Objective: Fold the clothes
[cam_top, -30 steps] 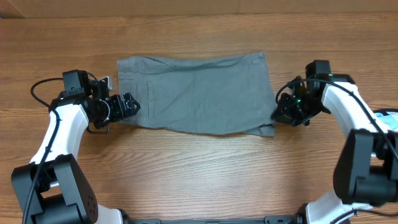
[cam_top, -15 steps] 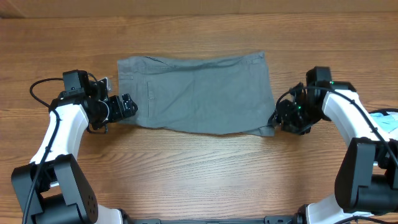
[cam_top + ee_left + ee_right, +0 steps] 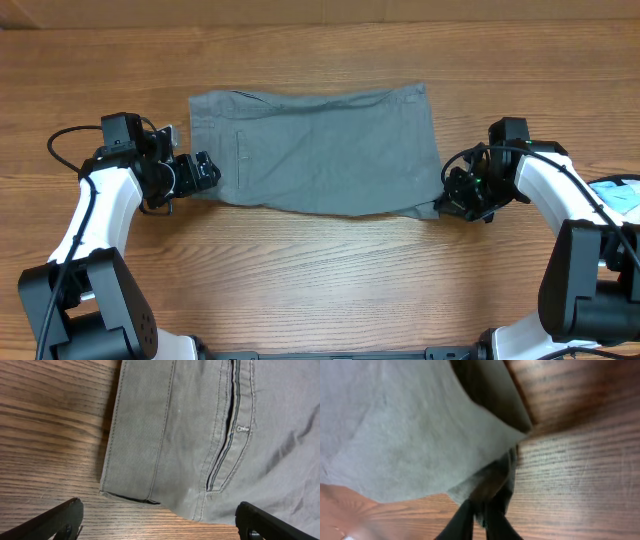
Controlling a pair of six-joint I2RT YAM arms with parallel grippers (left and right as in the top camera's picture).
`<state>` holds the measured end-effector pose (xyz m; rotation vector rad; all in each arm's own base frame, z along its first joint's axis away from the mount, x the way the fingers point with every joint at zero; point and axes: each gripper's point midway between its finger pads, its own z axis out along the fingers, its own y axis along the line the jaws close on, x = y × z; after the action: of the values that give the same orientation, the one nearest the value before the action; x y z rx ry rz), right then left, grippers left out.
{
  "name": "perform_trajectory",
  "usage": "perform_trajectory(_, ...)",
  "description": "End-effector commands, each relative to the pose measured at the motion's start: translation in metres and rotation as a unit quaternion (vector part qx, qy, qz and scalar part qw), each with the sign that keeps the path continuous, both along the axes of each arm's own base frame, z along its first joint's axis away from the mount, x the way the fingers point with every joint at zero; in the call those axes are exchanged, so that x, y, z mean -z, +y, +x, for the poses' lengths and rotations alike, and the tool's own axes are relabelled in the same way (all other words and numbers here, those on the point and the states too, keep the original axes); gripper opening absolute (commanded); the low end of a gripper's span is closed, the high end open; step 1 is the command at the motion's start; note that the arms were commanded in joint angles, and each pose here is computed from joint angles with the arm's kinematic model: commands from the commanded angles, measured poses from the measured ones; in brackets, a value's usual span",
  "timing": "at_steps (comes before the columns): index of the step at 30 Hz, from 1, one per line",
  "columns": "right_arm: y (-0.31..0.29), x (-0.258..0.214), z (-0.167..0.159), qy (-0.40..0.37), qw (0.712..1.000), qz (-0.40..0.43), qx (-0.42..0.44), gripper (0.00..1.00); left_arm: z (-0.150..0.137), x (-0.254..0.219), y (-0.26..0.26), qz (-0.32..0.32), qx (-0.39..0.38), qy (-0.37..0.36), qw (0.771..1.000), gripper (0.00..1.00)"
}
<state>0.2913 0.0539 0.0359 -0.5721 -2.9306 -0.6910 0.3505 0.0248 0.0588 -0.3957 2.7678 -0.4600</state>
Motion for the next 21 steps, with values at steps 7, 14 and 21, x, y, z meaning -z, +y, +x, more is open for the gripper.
perform_trajectory(7, -0.001, 0.0, 0.003, -0.014, 1.0, -0.002, -0.007, 0.29, 0.005, -0.002, 0.004, 0.005, -0.002, -0.005, 1.0, 1.0)
perform_trajectory(14, -0.001, 0.004, 0.004, -0.017, 1.0, -0.002, -0.007, 0.05, 0.006, -0.002, 0.004, 0.002, -0.009, -0.003, 1.0, 1.0)
perform_trajectory(21, -0.002, 0.015, -0.006, -0.007, 1.0, -0.004, -0.007, 0.04, 0.007, -0.003, 0.004, 0.0, -0.012, -0.005, 1.0, 1.0)
